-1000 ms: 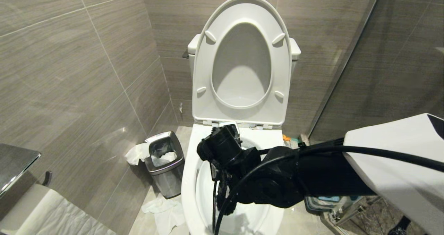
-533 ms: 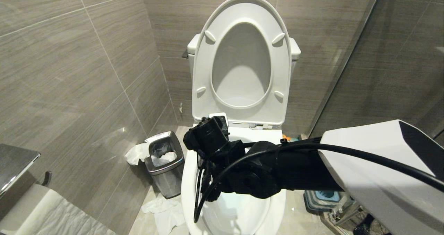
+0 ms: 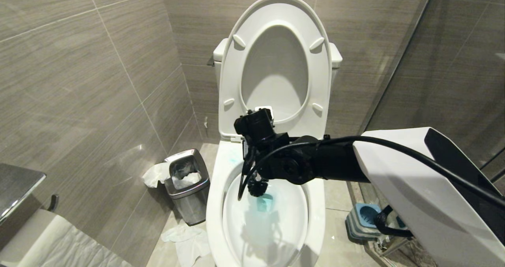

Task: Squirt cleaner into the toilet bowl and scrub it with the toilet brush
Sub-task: Scrub the toilet bowl

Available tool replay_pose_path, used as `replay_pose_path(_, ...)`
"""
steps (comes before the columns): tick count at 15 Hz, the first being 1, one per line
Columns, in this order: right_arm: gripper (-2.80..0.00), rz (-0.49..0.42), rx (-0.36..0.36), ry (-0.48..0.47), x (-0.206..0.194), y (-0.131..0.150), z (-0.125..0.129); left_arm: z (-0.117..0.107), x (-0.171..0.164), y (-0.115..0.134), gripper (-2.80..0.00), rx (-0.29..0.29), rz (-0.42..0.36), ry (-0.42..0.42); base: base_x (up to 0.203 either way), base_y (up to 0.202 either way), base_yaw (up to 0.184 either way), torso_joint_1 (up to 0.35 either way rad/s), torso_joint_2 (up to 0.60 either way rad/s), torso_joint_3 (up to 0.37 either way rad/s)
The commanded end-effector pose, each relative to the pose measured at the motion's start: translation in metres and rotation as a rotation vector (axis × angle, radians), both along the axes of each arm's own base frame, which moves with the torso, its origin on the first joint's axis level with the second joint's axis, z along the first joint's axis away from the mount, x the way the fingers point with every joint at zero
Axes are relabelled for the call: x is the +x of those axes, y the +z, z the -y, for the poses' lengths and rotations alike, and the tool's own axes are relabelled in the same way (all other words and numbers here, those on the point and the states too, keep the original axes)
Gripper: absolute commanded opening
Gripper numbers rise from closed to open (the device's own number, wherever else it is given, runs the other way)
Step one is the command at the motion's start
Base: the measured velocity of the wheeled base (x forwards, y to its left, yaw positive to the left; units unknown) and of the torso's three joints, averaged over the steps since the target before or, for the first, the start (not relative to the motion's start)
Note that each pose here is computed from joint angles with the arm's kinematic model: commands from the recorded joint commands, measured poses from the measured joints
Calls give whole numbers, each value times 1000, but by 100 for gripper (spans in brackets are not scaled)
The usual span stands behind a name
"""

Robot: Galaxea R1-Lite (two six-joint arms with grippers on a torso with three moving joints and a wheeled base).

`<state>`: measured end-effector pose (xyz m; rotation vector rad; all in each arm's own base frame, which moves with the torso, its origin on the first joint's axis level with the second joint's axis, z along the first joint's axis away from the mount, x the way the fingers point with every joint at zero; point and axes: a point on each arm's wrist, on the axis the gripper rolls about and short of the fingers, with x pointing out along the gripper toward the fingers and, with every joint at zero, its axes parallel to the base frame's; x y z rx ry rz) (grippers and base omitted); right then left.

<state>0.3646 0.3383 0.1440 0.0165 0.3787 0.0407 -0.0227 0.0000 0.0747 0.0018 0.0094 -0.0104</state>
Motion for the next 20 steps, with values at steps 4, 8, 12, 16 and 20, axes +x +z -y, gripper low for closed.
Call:
replay_pose_path(4,-280,-46,-20,0,-21,20,32,0,0,0,-280,0,-1,0,0,0,0,0,0,0)
replay_pose_path(8,-280,-26,24,24,-38,45,40,0,0,0,-280,0,-1,0,0,0,0,0,0,0)
replay_pose_path(12,-280,-23,11,16,-36,43,40,0,0,0,-280,0,-1,0,0,0,0,0,0,0)
replay_pose_path(16,-280,-52,-17,8,-19,14,28,0,0,0,-280,0,-1,0,0,0,0,0,0,0)
replay_pose_path(20,-280,-65,-34,-18,12,-19,19,0,0,0,-280,0,-1,0,0,0,0,0,0,0)
